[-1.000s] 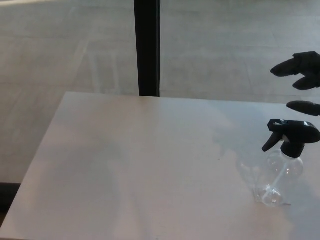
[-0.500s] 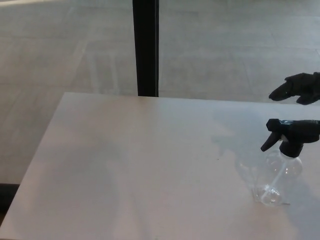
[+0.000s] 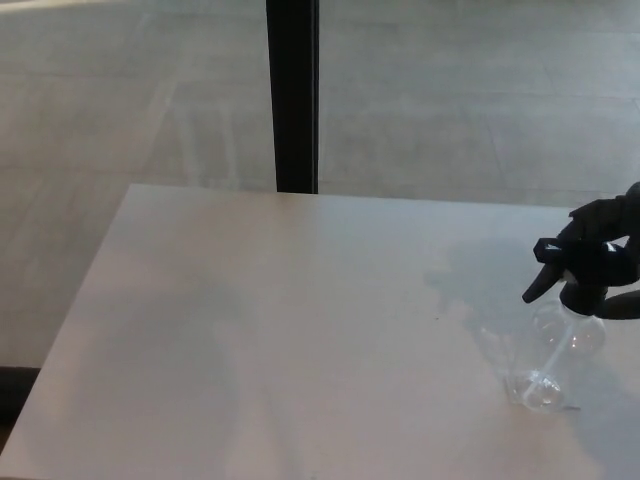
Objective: The robot uses its right hand to grab and lift the lid of the spray bottle kept in the middle of the desk and places the lid on the right side of the bottle
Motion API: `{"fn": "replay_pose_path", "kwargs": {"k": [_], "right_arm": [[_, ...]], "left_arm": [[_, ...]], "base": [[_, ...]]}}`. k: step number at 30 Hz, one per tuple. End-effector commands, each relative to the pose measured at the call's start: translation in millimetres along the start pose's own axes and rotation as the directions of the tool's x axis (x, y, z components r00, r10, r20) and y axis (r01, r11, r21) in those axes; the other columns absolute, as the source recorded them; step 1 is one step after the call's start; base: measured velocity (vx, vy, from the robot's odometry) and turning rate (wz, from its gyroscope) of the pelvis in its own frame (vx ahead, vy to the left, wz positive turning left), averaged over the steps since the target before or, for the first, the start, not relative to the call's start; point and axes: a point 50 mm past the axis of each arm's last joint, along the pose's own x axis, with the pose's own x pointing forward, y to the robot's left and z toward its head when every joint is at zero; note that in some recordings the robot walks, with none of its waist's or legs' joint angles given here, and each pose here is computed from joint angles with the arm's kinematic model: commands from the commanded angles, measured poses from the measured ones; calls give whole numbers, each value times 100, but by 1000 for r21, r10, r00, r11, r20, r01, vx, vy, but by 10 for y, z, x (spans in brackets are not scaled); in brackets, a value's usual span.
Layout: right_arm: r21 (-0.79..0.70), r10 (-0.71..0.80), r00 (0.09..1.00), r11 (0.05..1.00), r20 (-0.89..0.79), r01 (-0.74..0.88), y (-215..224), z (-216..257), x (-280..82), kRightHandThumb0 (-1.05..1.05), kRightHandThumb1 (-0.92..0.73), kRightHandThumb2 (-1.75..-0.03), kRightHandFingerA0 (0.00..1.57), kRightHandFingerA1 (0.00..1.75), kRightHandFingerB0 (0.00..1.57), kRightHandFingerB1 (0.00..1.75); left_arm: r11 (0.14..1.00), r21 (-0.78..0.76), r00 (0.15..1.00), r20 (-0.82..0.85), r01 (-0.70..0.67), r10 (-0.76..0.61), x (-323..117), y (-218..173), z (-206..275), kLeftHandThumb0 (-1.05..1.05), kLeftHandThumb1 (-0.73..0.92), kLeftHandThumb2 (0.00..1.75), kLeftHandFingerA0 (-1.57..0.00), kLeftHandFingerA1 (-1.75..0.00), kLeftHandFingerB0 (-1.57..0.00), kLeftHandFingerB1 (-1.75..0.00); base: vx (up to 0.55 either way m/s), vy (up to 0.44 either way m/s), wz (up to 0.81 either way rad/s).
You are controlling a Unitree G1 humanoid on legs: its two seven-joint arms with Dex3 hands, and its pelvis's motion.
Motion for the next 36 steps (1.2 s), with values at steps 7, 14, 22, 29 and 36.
{"fn": "replay_pose_path", "kwargs": {"k": [7, 14, 22, 29, 36], "right_arm": [[-182, -136, 989, 976, -62, 122, 117, -7, 60, -47, -76, -63, 78, 119, 48, 38], [-145, -231, 973, 962, 11, 231, 194, 108, 125, -38, -74, -66, 76, 146, 53, 39], [-131, -302, 951, 942, 64, 308, 209, 192, 130, -31, -78, -66, 70, 156, 56, 39], [-70, -355, 930, 930, 97, 362, 268, 183, 144, -27, -70, -85, 81, 169, 79, 114], [-92, -383, 921, 917, 70, 388, 181, 65, 86, -29, -70, -74, 83, 173, 75, 114]], "left_arm": [[1000, 21, 1000, 5, -18, 17, -13, 34, -8, -83, 87, 66, -56, -49, -40, -40], [1000, -4, 1000, 2, -16, 16, -9, 17, -22, -81, 88, 66, -57, -49, -41, -40], [1000, 3, 1000, 4, -12, 12, -11, 12, -33, -82, 88, 66, -55, -48, -39, -39], [1000, 13, 1000, -3, -7, 7, -15, 5, -61, -84, 89, 66, -56, -48, -39, -39], [1000, 3, 1000, 3, -16, 16, -21, 29, -48, -84, 88, 66, -56, -49, -40, -40]], "base": [[0, 0, 0], [0, 0, 0], [0, 0, 0], [0, 0, 0], [0, 0, 0]]}}
